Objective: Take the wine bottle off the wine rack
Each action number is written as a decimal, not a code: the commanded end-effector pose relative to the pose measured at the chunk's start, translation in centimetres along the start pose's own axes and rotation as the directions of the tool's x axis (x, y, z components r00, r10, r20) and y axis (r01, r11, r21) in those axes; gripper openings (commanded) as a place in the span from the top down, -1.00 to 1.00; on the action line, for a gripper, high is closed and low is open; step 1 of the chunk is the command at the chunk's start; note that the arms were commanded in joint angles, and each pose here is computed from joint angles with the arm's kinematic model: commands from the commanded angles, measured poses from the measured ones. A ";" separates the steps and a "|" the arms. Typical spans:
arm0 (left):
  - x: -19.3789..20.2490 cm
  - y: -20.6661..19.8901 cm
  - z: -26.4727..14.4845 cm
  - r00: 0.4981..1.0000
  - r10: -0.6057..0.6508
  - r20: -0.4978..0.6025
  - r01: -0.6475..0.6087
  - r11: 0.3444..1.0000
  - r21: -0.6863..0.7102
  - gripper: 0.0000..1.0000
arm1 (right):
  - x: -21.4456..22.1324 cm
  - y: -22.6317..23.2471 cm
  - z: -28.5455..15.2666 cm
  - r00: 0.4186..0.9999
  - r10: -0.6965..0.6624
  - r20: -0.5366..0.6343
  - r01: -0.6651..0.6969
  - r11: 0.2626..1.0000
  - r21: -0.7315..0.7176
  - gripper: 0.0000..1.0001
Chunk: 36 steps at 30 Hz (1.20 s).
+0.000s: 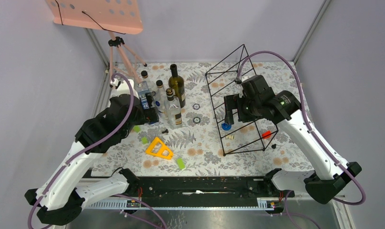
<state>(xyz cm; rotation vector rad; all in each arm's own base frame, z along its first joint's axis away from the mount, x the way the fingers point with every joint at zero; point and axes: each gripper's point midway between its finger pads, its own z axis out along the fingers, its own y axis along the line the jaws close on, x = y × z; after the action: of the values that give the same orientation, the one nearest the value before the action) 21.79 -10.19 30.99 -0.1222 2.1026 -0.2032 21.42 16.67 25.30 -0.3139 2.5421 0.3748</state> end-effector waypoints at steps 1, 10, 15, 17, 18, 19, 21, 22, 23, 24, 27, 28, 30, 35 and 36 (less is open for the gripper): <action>-3.4 -0.3 -1.2 0.994 -0.017 0.107 0.015 1.000 0.017 -0.97 | -2.1 0.2 -1.8 0.997 -0.011 0.080 0.011 1.000 -0.001 -0.99; -5.1 -0.2 -1.9 0.984 -0.024 0.177 0.019 0.999 0.030 -0.97 | -5.7 -1.6 -6.4 0.932 0.017 0.361 -0.041 0.997 0.058 -0.99; -5.9 0.5 -2.6 0.975 -0.029 0.222 0.025 0.999 0.022 -0.97 | -6.2 -3.6 -9.8 0.858 0.014 0.513 -0.078 0.992 0.102 -0.99; -6.2 0.8 -3.0 0.969 -0.035 0.246 0.031 0.999 0.019 -0.97 | -6.2 -4.2 -11.0 0.822 0.017 0.569 -0.093 0.990 0.106 -0.99; -6.4 1.0 -3.1 0.965 -0.036 0.258 0.033 0.999 0.017 -0.98 | -6.2 -4.5 -11.6 0.801 0.021 0.598 -0.104 0.989 0.105 -0.99; -6.5 1.2 -3.3 0.962 -0.041 0.271 0.037 0.999 0.017 -0.97 | -6.1 -5.0 -12.3 0.776 0.029 0.630 -0.121 0.987 0.104 -0.99; -6.8 1.5 -3.6 0.954 -0.044 0.296 0.039 0.999 0.023 -0.97 | -5.9 -5.8 -13.4 0.724 0.042 0.689 -0.150 0.984 0.098 -0.99; -6.9 1.6 -3.8 0.951 -0.047 0.307 0.042 0.999 0.024 -0.97 | -5.8 -6.2 -14.0 0.694 0.049 0.719 -0.167 0.981 0.094 -0.99; -7.0 1.8 -4.0 0.947 -0.053 0.317 0.048 0.999 0.024 -0.97 | -5.6 -6.6 -14.7 0.662 0.060 0.747 -0.183 0.979 0.084 -0.99; -6.9 2.0 -4.0 0.945 -0.055 0.323 0.050 0.998 0.024 -0.97 | -5.5 -7.0 -15.2 0.632 0.066 0.772 -0.197 0.977 0.078 -0.99; -6.8 2.3 -4.2 0.938 -0.067 0.339 0.060 0.998 0.030 -0.97 | -4.9 -8.0 -16.4 0.559 0.069 0.826 -0.222 0.973 0.070 -0.99; -6.6 2.3 -4.1 0.938 -0.068 0.340 0.061 0.998 0.030 -0.97 | -4.7 -8.3 -16.8 0.541 0.069 0.838 -0.230 0.971 0.069 -0.99; -6.5 2.4 -4.1 0.937 -0.076 0.342 0.070 0.997 0.032 -0.98 | -4.2 -8.9 -17.4 0.515 0.069 0.854 -0.246 0.967 0.070 -0.99; -6.3 2.6 -4.1 0.934 -0.089 0.346 0.083 0.996 0.032 -0.97 | -3.5 -9.6 -17.3 0.506 0.069 0.860 -0.267 0.960 0.080 -0.99; -6.4 2.7 -4.1 0.933 -0.092 0.348 0.087 0.996 0.030 -0.97 | -3.4 -9.6 -17.3 0.507 0.068 0.859 -0.267 0.960 0.082 -0.99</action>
<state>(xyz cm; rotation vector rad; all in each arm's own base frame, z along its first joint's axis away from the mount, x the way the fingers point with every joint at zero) 21.18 -6.40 36.63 -0.1865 1.8033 -0.2189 18.29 3.52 38.31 0.1409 1.6350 0.2731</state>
